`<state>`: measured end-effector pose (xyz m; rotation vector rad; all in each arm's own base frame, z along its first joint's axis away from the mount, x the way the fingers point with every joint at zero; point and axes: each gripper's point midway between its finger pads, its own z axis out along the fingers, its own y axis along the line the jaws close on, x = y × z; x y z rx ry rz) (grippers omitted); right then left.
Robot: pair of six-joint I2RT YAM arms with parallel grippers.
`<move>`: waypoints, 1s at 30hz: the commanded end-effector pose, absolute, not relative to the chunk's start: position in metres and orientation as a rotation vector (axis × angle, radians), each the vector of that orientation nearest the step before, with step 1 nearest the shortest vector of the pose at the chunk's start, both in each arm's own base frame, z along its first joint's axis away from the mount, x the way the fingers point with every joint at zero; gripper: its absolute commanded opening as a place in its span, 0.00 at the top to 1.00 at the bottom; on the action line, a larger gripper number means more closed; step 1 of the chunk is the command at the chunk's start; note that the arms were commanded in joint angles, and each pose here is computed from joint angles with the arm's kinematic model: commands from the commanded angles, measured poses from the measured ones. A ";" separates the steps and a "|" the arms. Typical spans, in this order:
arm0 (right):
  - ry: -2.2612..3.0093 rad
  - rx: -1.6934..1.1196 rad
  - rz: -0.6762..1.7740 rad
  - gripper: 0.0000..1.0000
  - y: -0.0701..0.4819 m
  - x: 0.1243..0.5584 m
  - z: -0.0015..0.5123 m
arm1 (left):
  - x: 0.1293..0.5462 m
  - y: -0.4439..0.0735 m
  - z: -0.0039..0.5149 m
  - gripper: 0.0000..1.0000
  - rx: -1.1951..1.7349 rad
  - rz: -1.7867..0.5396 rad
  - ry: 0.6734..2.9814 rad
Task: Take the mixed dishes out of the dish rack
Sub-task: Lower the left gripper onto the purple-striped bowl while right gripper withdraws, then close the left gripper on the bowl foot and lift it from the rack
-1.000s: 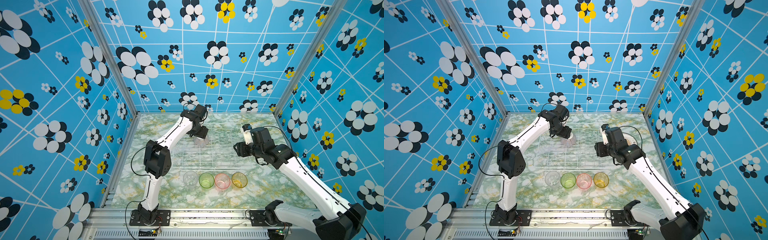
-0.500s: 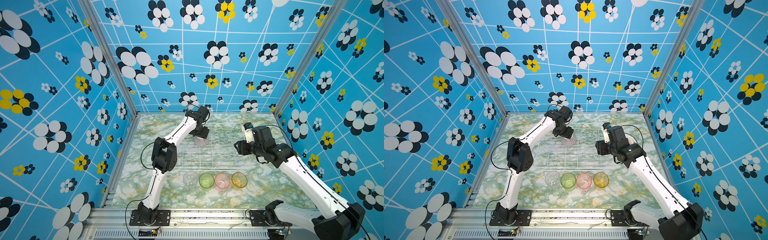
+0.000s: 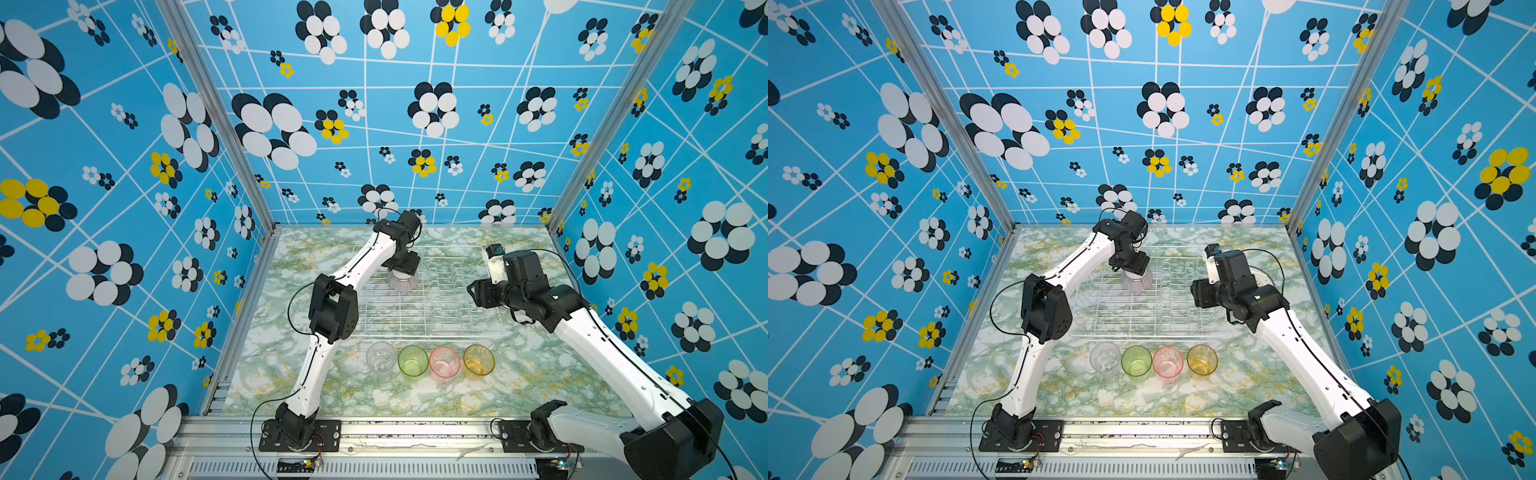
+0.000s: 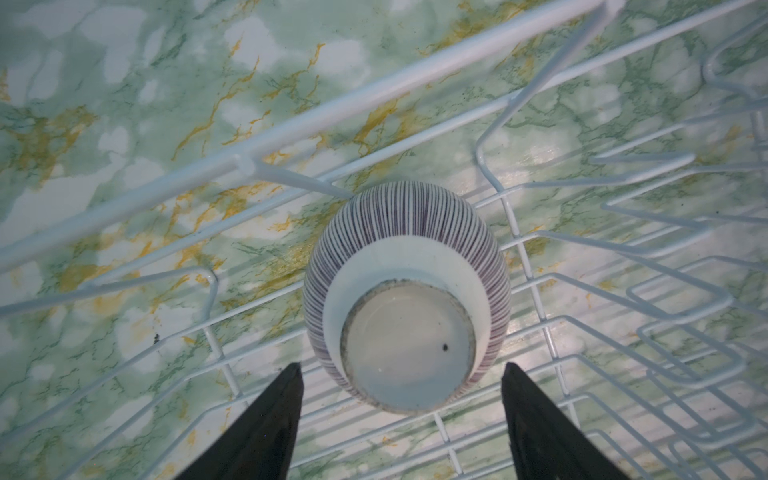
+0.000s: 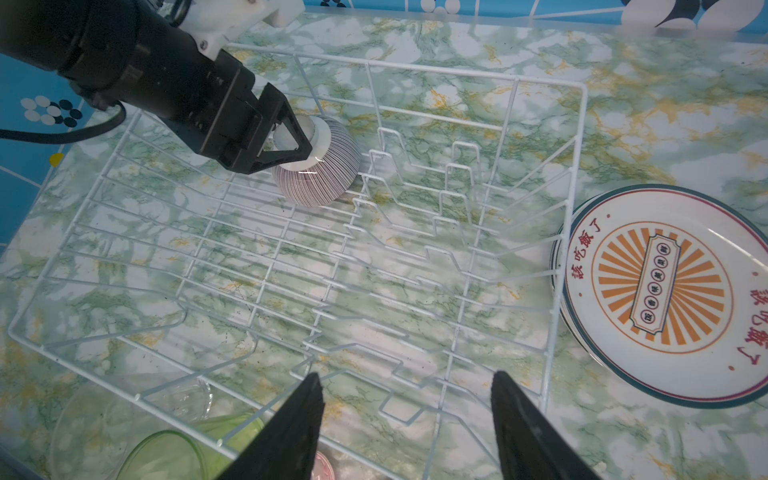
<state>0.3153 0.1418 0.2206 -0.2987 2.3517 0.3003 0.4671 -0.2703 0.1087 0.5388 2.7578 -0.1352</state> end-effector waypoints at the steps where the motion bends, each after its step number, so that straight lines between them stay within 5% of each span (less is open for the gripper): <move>1: 2.357 -0.309 0.311 0.34 0.142 0.317 0.214 | 0.467 -0.268 0.097 0.26 0.555 -0.129 2.790; 17: 2.369 -0.303 0.325 0.34 0.140 0.319 0.205 | 0.473 -0.270 0.091 0.33 0.544 -0.127 2.784; 30: 2.383 -0.298 0.343 0.34 0.143 0.323 0.199 | 0.471 -0.266 0.087 0.52 0.545 -0.133 2.809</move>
